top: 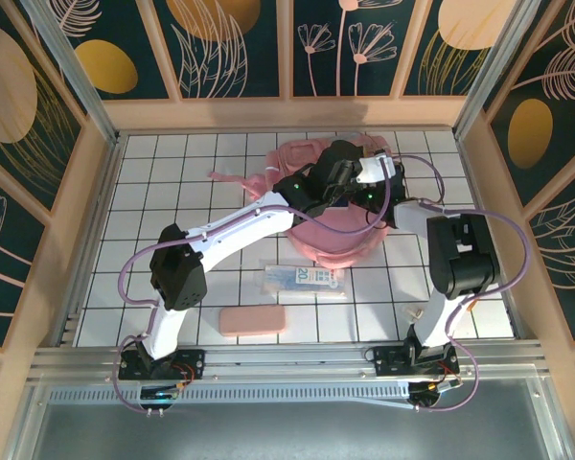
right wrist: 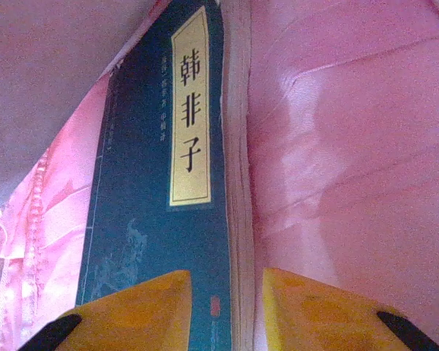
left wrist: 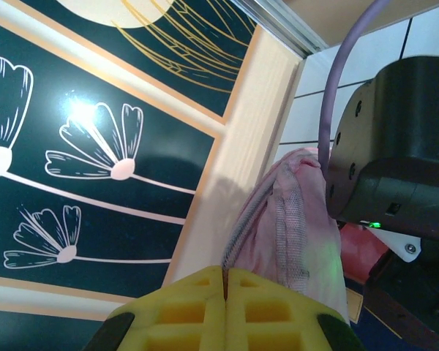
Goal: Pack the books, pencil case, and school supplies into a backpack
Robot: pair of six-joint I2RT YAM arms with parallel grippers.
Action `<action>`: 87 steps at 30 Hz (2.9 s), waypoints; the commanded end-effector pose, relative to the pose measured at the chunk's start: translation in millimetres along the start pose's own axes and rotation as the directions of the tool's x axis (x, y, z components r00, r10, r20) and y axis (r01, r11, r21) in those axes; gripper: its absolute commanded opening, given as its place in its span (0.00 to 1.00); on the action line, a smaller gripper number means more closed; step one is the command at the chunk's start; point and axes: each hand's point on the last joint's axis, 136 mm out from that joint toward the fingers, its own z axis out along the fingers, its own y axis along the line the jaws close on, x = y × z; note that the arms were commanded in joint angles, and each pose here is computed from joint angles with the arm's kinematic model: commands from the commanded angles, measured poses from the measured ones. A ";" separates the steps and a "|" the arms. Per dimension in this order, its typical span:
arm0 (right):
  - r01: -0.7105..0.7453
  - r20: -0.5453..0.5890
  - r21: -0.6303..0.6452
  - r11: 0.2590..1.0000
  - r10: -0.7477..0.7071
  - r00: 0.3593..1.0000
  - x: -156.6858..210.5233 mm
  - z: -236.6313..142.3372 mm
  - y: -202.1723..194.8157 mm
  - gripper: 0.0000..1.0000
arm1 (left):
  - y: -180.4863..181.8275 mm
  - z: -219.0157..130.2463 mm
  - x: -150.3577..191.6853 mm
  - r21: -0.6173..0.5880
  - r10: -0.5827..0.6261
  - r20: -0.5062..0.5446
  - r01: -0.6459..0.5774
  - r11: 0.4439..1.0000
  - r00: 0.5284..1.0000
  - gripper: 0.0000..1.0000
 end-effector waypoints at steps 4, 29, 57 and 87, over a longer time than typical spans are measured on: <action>0.303 0.014 -0.049 0.952 -0.303 0.953 8.4 -44.9 33.5 0.26 | 45.5 -22.5 -30.3 -0.112 -0.031 0.086 0.041 0.993 0.996 0.00; 0.148 0.151 0.193 0.970 -0.178 0.972 30.8 3.0 -11.6 0.11 | 48.7 -25.5 -34.6 -0.107 -0.041 0.099 0.052 0.993 0.994 0.00; -0.234 0.137 0.117 0.965 0.218 0.966 73.6 -127.5 -21.5 0.41 | -1.2 -4.7 20.9 0.021 -0.016 0.057 0.014 1.000 0.998 0.00; -0.133 -0.135 0.193 0.972 0.161 0.978 -11.9 -90.3 -67.3 0.48 | 2.4 -65.9 215.6 0.004 -0.860 -0.363 0.923 0.384 0.359 0.60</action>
